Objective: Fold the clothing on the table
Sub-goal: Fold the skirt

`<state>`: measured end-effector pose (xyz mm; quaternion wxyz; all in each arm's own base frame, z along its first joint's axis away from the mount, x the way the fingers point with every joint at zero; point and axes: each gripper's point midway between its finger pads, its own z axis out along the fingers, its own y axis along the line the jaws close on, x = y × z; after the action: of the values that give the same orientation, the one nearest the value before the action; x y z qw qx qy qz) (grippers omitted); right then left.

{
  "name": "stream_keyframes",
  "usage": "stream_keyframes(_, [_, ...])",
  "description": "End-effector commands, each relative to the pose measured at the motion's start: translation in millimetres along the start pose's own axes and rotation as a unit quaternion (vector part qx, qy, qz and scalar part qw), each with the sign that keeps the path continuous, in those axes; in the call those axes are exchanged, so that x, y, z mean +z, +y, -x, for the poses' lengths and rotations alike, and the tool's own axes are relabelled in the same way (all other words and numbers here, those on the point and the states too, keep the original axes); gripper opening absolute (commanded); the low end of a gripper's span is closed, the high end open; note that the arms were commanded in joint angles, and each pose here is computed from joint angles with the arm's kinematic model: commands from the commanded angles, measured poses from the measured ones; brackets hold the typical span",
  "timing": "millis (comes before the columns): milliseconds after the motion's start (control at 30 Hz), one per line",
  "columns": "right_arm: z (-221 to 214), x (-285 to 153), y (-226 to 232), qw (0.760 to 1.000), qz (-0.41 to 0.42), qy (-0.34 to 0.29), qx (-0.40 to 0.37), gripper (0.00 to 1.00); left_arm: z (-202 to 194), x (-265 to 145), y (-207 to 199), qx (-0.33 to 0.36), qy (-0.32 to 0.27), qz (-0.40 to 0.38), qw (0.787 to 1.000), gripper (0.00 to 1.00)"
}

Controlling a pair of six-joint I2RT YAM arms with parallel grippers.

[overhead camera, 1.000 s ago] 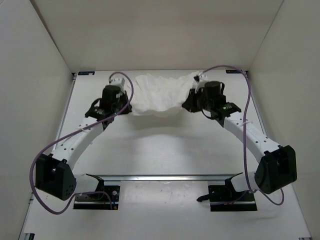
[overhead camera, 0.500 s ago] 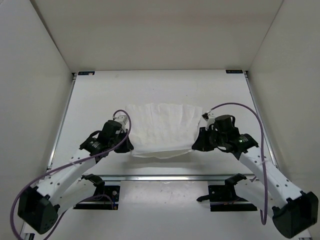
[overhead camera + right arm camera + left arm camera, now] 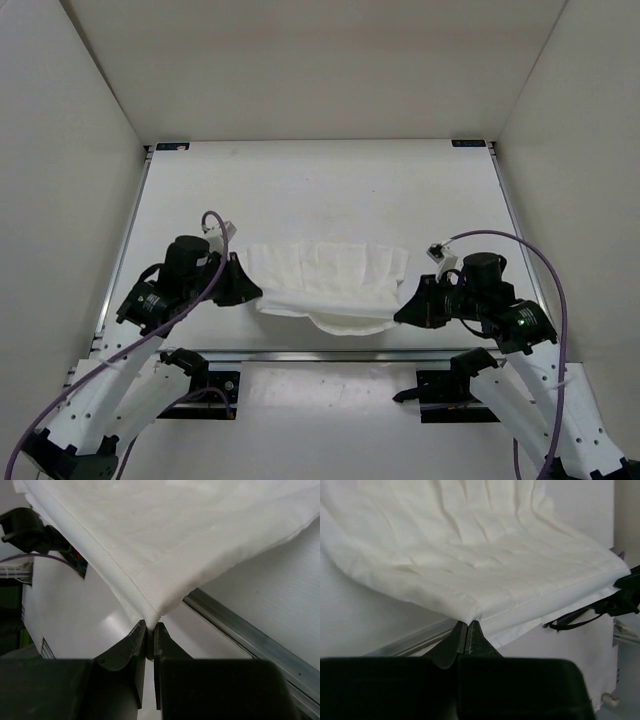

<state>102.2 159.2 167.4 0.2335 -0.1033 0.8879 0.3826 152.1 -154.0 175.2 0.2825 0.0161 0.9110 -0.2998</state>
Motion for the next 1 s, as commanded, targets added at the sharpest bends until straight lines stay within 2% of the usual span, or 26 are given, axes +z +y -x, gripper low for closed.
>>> stream_keyframes(0, [15.5,-9.1,-10.2,0.999,-0.027,-0.019,-0.006,0.01,42.5,-11.7,17.9,0.011,-0.056,0.059,0.997,0.0])
stream_keyframes(67, [31.6,0.3,-14.7,0.999,-0.011,-0.031,0.001,0.0,59.9,4.4,18.0,0.005,-0.059,0.055,0.997,0.0])
stream_keyframes(133, [65.2,11.5,-26.4,0.998,-0.011,-0.065,0.009,0.0,85.3,22.2,19.5,-0.006,-0.092,0.049,0.995,0.0])
stream_keyframes(167, [73.3,16.7,-31.3,0.998,-0.007,-0.065,0.024,0.0,89.6,31.6,25.6,-0.027,-0.088,0.047,0.995,0.0])
stream_keyframes(200, [92.8,16.4,-36.1,0.995,-0.005,-0.094,0.024,0.0,99.1,41.9,35.6,-0.05,-0.101,0.047,0.993,0.0])
stream_keyframes(233, [109.6,19.0,-39.6,0.994,0.005,-0.109,0.028,0.0,103.3,48.9,33.5,-0.053,-0.106,0.026,0.993,0.0])
stream_keyframes(333, [141.7,29.3,-49.5,0.99,0.02,-0.134,0.038,0.0,117.4,68.3,47.1,-0.085,-0.12,0.028,0.989,0.0])
stream_keyframes(567, [173.8,61.9,-67.0,0.992,0.031,-0.117,0.041,0.0,130.6,93.6,63.8,-0.099,-0.114,0.039,0.988,0.0])
stream_keyframes(700, [187.5,53.2,-63.7,0.991,0.01,-0.132,0.01,0.0,140.2,88.1,60.0,-0.088,-0.125,0.041,0.987,0.0])
stream_keyframes(833, [191.2,29.3,-47.4,0.989,-0.018,-0.148,-0.018,0.0,150.6,64.9,47.6,-0.074,-0.141,0.045,0.986,0.0])
stream_keyframes(967, [171.4,13.5,-30.9,0.989,-0.024,-0.144,-0.031,0.0,147.0,44.2,27.6,-0.055,-0.144,0.032,0.988,0.0])
